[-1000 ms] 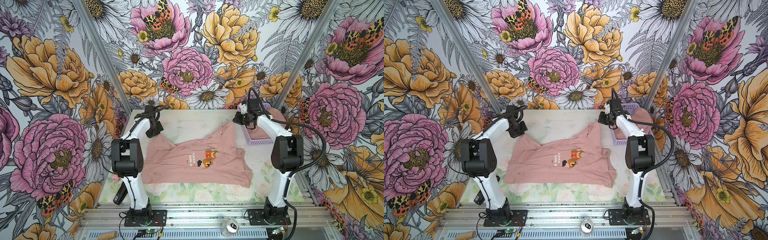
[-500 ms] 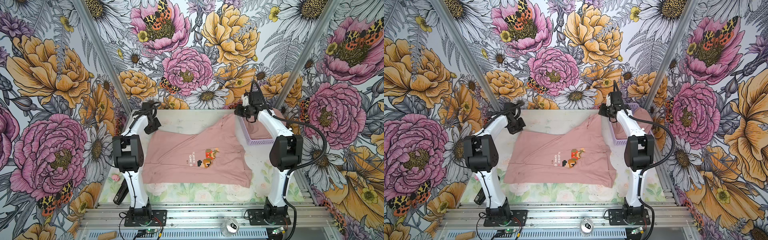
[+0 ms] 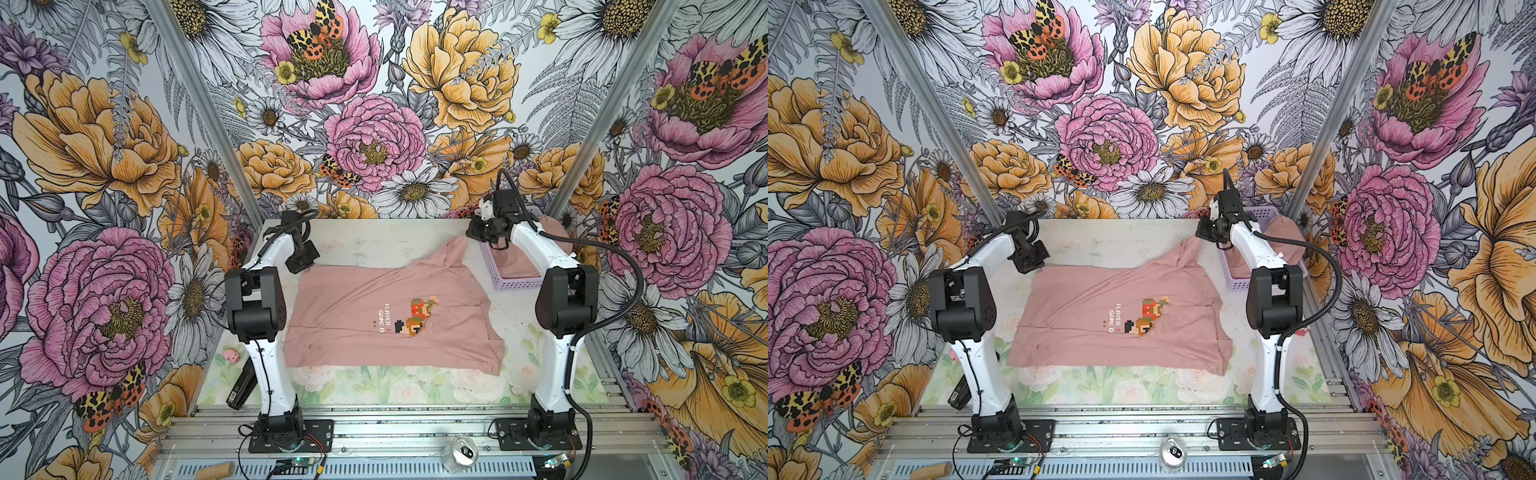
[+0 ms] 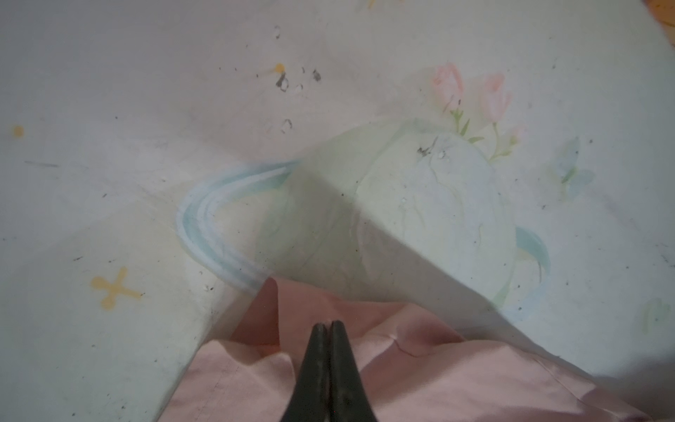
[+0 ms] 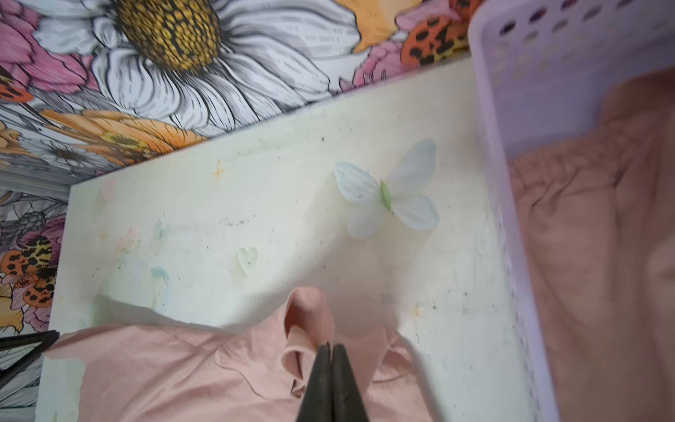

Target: Fold and stack the mixed laundry pile

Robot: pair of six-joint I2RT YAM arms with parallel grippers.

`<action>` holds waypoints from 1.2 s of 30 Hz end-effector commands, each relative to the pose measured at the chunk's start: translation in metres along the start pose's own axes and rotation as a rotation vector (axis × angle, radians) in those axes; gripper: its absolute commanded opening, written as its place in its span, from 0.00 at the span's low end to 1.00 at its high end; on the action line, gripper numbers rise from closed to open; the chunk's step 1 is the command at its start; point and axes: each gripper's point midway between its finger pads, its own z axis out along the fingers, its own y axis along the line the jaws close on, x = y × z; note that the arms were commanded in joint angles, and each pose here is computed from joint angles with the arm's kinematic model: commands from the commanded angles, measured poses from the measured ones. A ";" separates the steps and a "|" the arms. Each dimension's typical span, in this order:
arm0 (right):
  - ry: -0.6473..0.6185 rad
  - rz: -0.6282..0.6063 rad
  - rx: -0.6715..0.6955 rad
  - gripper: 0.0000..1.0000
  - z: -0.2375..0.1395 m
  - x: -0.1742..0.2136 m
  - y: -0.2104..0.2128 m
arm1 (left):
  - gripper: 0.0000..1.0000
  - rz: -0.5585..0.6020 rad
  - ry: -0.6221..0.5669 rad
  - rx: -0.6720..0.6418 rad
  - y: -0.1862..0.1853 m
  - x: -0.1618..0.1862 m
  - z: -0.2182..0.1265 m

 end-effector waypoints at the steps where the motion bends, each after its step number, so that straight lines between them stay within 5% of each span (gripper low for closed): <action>1: 0.007 -0.003 -0.048 0.00 -0.031 0.013 0.015 | 0.00 -0.002 -0.024 0.036 0.003 0.004 -0.020; 9: 0.068 0.024 -0.077 0.00 -0.067 0.068 0.017 | 0.00 -0.040 -0.041 0.038 0.034 0.030 -0.032; 18: 0.128 0.076 -0.109 0.00 -0.100 0.117 0.021 | 0.00 -0.046 -0.101 0.055 0.045 0.021 -0.059; 26: 0.202 0.167 -0.096 0.00 -0.116 0.183 0.004 | 0.00 -0.097 -0.053 0.020 0.071 0.060 -0.058; 36: 0.146 0.210 -0.089 0.00 -0.135 0.176 -0.001 | 0.00 -0.111 -0.041 0.005 0.082 0.059 -0.051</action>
